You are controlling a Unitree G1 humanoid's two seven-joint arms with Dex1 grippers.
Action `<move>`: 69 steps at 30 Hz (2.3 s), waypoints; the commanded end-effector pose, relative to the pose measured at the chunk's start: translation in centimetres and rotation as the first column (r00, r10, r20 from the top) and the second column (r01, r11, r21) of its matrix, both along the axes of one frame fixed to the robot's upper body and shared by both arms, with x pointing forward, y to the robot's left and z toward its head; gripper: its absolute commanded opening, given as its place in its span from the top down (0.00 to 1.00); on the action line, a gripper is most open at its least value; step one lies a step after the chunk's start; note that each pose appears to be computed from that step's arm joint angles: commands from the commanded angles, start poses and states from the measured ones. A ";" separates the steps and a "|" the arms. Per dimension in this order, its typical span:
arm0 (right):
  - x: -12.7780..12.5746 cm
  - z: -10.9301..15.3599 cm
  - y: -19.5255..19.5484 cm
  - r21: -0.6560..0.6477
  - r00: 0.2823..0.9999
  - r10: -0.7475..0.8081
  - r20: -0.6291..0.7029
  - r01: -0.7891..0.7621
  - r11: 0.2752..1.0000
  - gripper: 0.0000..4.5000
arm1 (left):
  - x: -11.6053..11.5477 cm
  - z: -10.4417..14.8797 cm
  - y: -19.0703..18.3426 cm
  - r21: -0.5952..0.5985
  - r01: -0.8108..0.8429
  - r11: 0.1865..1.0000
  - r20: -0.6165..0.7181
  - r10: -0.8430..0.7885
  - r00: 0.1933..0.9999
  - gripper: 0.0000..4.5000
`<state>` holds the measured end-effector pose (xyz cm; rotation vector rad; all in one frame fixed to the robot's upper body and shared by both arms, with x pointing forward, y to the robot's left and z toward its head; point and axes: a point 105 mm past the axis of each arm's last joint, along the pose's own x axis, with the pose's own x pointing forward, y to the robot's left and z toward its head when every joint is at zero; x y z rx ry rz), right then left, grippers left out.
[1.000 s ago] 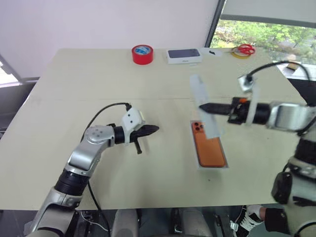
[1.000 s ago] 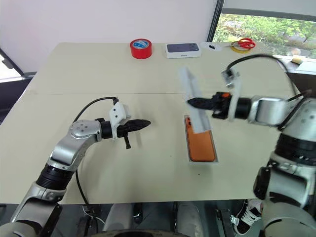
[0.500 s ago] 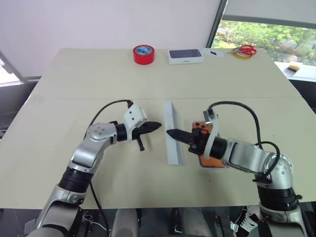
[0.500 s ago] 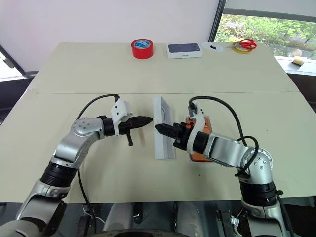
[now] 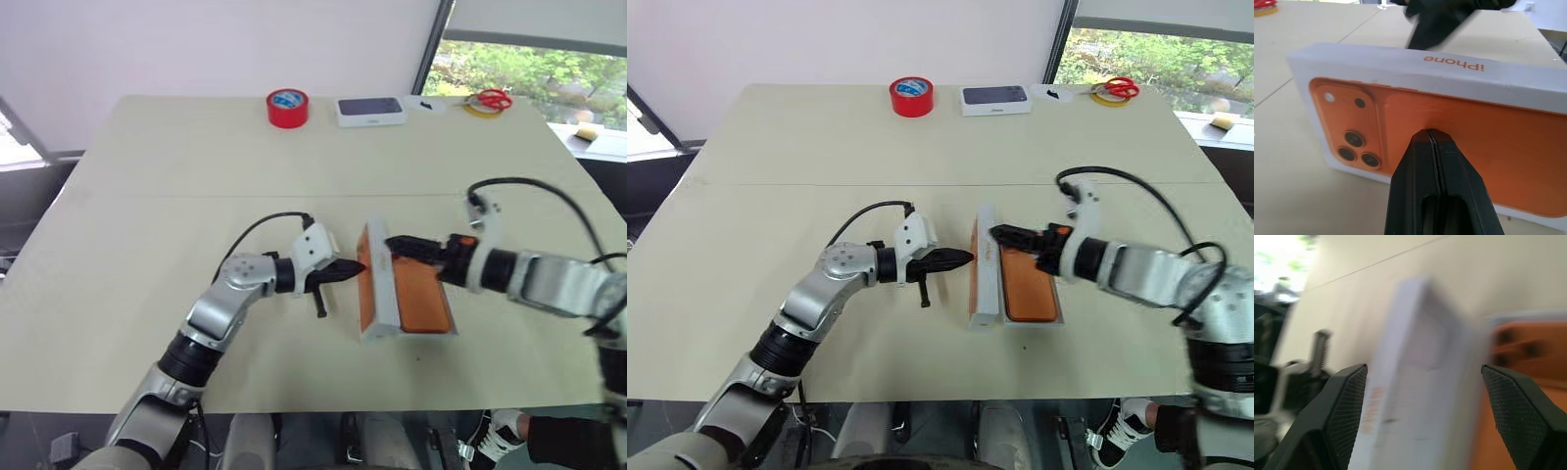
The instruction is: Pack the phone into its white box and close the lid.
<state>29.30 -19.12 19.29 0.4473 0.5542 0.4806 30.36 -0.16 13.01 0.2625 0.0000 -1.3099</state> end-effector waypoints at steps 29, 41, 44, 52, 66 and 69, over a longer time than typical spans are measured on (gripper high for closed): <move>-0.8 -4.5 -2.1 -0.623 0.959 0.257 0.120 -0.129 0.771 0.99 | -1.0 -2.3 1.2 0.209 0.041 0.977 -0.175 -0.003 0.985 1.00; -1.4 -4.6 -2.0 -0.655 0.952 0.286 0.112 -0.145 0.741 0.99 | -0.3 -2.4 -2.1 0.186 0.027 0.982 -0.117 -0.005 0.993 1.00; -1.5 -4.6 -2.0 -0.660 0.951 0.288 0.109 -0.147 0.737 0.99 | -0.1 -1.8 -2.6 0.139 0.012 0.990 -0.127 0.006 0.992 1.00; -1.7 -5.3 -2.3 -0.667 0.956 0.277 0.095 -0.145 0.730 0.99 | -0.1 -1.4 -3.6 0.098 -0.001 0.995 -0.133 0.014 0.991 1.00; -1.6 -5.7 -2.9 -0.678 0.963 0.251 0.095 -0.122 0.725 0.99 | 0.7 -1.6 -4.0 0.092 -0.035 0.995 -0.160 0.050 0.986 1.00; -1.5 -5.9 -3.3 -0.684 0.968 0.235 0.093 -0.109 0.721 0.99 | 0.7 -1.7 -4.0 0.090 -0.042 0.995 -0.163 0.056 0.985 1.00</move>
